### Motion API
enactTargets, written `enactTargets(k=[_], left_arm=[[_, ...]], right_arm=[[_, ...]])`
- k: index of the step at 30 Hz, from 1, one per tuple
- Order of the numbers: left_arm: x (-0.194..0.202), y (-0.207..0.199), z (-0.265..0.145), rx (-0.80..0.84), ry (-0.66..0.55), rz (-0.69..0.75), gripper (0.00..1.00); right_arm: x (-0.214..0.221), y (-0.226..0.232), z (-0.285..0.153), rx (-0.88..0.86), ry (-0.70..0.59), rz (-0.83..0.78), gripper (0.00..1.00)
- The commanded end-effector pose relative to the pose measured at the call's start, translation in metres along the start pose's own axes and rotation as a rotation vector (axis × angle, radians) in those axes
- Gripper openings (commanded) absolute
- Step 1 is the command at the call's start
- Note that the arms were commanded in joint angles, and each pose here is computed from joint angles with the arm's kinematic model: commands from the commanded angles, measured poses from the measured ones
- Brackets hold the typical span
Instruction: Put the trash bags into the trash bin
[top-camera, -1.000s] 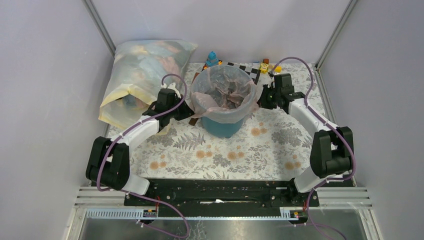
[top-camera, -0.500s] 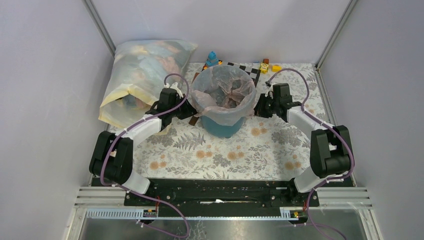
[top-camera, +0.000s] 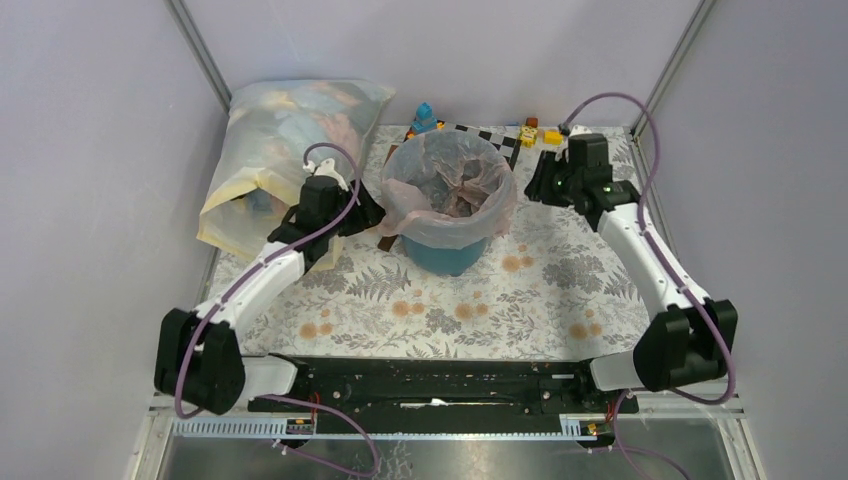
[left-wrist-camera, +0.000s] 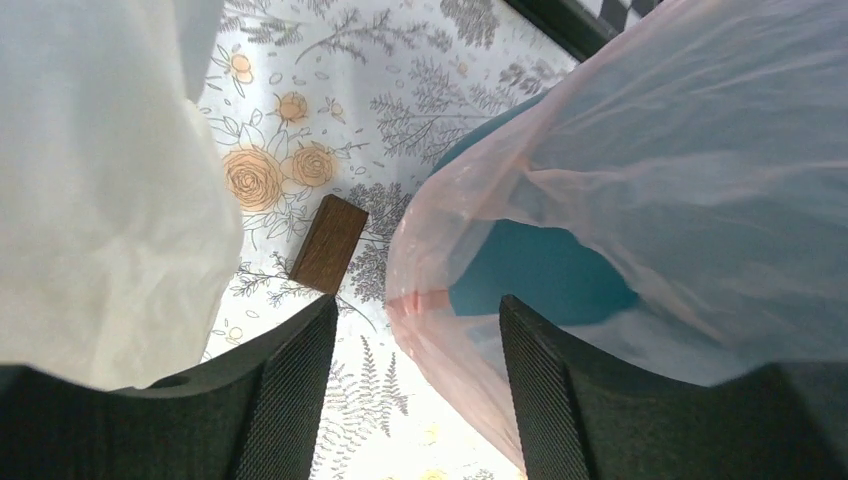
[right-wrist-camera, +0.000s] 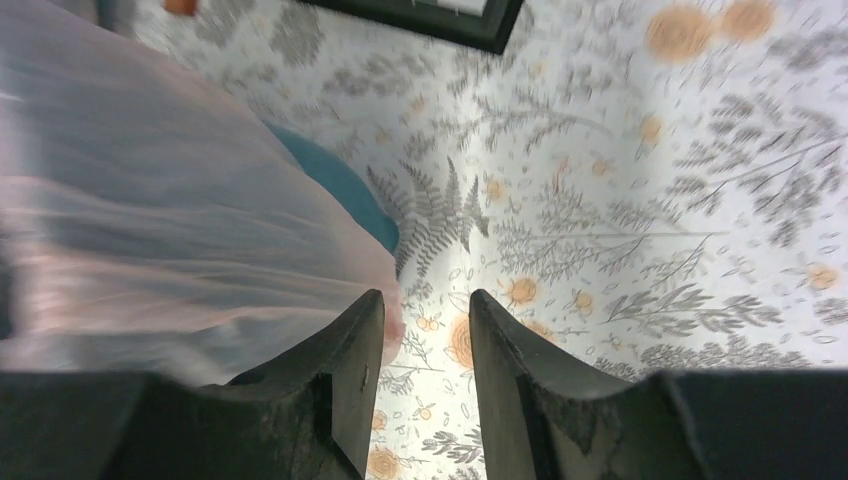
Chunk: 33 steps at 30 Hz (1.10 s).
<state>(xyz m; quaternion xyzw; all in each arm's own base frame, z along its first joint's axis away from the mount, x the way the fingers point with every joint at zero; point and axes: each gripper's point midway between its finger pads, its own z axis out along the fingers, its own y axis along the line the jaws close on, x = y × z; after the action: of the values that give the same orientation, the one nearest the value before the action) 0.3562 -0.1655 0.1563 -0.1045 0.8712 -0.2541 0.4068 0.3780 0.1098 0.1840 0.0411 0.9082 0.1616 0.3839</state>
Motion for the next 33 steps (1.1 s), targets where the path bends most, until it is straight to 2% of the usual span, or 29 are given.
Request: enactTargets(k=[1,3,6,11,16,19,22,33], left_arm=[[-0.031,-0.011,-0.033,-0.008,-0.109,0.025,0.67],[-0.038,-0.015,-0.046,0.000,-0.135,0.022,0.76],[-0.041,-0.029,-0.061,0.057,-0.140,0.016,0.81],[-0.048,-0.048,-0.083,0.135,-0.164,0.020,0.83],[-0.052,-0.060,-0.101,0.196,-0.190,0.035,0.83],[-0.053,-0.062,-0.108,0.209,-0.204,0.049,0.83],[-0.054,-0.062,-0.112,0.212,-0.216,0.060,0.82],[-0.044,-0.066,-0.099,0.245,-0.163,0.059,0.82]], right_arm=[[-0.039,0.003,-0.050,0.060,-0.092,-0.051,0.45],[-0.051,0.013,-0.064,0.044,-0.124,-0.069,0.45],[-0.069,0.043,-0.083,-0.009,-0.156,-0.129,0.45],[-0.081,0.112,-0.089,-0.084,-0.139,-0.271,0.45],[-0.066,0.171,-0.069,-0.159,-0.075,-0.375,0.41],[-0.050,0.193,-0.048,-0.171,-0.019,-0.424,0.30],[-0.030,0.202,-0.022,-0.143,0.061,-0.459,0.00],[0.036,0.180,0.024,-0.054,0.256,-0.522,0.00]])
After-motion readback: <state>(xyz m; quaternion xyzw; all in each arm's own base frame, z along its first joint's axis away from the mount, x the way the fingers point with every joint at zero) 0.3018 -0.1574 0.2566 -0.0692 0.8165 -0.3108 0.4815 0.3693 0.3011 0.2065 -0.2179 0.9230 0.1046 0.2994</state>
